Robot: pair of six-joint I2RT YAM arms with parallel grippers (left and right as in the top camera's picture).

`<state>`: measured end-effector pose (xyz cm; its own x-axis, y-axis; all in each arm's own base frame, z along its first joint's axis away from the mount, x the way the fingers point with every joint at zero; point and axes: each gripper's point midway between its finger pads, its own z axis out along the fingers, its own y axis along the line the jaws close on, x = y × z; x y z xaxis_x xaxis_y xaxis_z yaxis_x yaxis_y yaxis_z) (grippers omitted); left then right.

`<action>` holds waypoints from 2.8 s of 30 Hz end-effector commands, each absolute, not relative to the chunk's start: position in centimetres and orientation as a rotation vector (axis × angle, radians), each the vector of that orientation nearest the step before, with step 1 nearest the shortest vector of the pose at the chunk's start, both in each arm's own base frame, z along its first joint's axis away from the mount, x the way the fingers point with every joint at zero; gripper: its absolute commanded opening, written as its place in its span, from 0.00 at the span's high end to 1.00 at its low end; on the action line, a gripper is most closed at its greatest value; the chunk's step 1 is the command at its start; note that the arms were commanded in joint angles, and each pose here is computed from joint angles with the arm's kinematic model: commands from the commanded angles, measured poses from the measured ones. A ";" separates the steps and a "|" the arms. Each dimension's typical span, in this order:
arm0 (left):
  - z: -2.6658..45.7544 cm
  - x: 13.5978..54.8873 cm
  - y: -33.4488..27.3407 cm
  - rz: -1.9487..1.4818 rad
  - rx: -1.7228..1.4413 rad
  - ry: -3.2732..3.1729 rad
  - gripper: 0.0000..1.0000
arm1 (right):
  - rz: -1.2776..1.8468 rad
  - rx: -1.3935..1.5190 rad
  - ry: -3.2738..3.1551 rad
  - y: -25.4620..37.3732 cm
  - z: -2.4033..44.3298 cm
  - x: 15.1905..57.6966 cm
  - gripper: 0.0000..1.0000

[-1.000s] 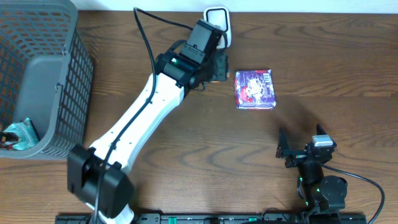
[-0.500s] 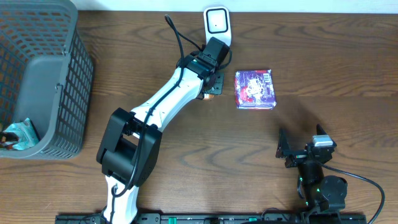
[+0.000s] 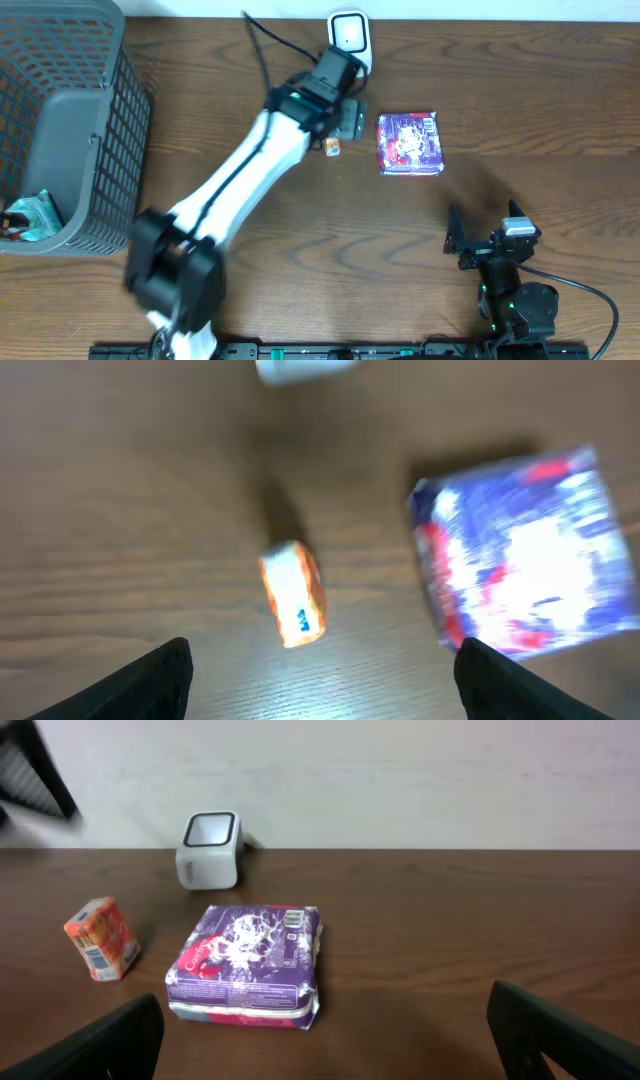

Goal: Scan the item barcode
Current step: 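Set the orange bar down beside the scanner and open the left gripper, then reach the left gripper into the basket and grasp the mint-green pouch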

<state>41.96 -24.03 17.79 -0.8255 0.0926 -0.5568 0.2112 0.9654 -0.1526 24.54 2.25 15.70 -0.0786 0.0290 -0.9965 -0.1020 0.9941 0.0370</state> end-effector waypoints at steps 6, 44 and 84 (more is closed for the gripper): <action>31.4 41.7 -15.7 -0.326 -0.002 2.235 0.11 | 0.101 -0.044 1.645 2.0 15.7 24.5 0.01; 23.7 30.0 26.4 0.490 -1.376 2.213 0.11 | 0.101 -0.044 1.645 2.0 15.7 24.5 0.01; 23.1 30.0 26.2 0.476 -1.380 2.235 0.20 | 0.101 -0.044 1.645 2.0 15.7 24.5 0.01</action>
<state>30.20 25.99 23.57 -0.3865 -0.7307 -0.5628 -0.8944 0.4459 0.0353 24.54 2.25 15.70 -0.0786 0.0290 -0.9965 -0.1020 0.9941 0.0370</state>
